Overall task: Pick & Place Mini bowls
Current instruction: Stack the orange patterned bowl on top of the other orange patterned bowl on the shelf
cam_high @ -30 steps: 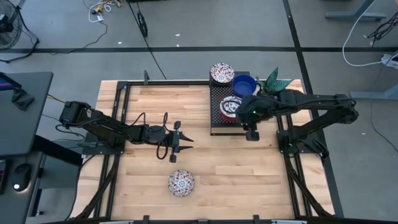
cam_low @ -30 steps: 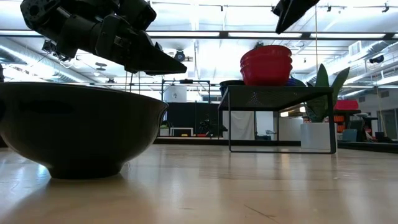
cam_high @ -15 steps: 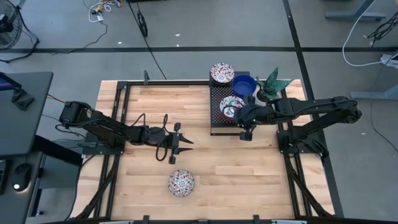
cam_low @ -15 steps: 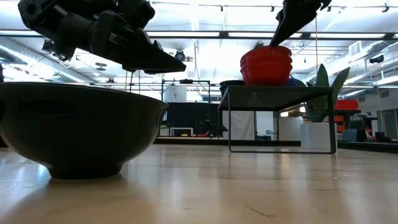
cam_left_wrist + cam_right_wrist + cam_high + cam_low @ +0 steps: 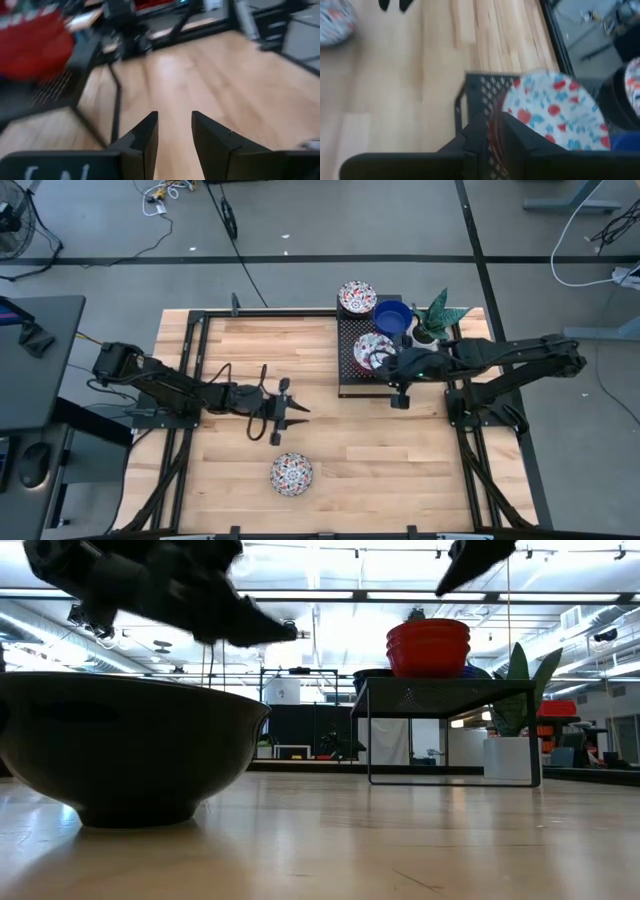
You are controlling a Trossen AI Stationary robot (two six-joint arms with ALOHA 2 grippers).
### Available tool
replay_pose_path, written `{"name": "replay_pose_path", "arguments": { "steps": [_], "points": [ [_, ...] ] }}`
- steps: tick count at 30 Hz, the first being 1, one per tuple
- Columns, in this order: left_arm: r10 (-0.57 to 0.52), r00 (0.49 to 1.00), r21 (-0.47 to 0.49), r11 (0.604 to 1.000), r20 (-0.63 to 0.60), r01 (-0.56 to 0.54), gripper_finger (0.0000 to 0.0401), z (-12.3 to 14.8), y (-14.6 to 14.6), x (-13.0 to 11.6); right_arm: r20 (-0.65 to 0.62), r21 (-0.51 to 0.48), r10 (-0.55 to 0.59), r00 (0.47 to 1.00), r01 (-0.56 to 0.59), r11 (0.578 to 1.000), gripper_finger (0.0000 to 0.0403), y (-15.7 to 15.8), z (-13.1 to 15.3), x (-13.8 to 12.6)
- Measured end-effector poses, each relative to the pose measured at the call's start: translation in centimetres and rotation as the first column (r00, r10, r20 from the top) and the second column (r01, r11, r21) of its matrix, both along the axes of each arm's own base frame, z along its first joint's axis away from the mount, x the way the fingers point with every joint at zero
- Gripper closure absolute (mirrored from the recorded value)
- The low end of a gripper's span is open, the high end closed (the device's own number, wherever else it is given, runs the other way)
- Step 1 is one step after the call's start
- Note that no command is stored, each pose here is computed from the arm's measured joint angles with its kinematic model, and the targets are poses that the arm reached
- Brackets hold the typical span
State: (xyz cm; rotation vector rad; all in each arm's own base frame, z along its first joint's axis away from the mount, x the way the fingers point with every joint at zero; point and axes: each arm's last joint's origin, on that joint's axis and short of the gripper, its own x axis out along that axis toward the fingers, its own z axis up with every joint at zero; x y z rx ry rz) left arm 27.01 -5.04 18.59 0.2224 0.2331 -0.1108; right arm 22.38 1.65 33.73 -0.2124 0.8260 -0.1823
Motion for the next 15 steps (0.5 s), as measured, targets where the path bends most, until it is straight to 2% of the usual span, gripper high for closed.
{"name": "replay_pose_path", "arguments": {
  "steps": [4,6,10,12,15],
  "points": [
    [-0.083,0.995,0.105,0.991,0.057,0.077,0.0279,1.4,-2.4,-1.2,0.105,0.049,0.053,0.993,-0.058,0.997,0.0344,2.0,0.9,-0.3],
    [-0.099,0.993,0.18,0.98,0.06,0.087,0.0279,1.8,-4.1,-2.1,0.155,0.072,0.098,0.983,-0.11,0.991,0.0344,3.5,0.5,-0.1],
    [-0.097,0.992,0.289,0.95,-0.081,0.116,0.0279,2.1,-7.7,-3.7,0.266,0.083,0.204,0.942,-0.233,0.969,0.0344,6.4,-2.6,0.4],
    [-0.107,0.977,0.283,0.946,-0.185,0.158,0.0279,2.8,-9.4,-4.3,0.325,0.077,0.245,0.914,-0.283,0.956,0.0344,7.4,-4.7,0.5],
    [-0.106,0.933,0.194,0.964,-0.343,0.18,0.0279,3.7,-11.4,-5.0,0.416,0.058,0.277,0.866,-0.329,0.943,0.0344,8.0,-7.9,0.3]
  ]
}}
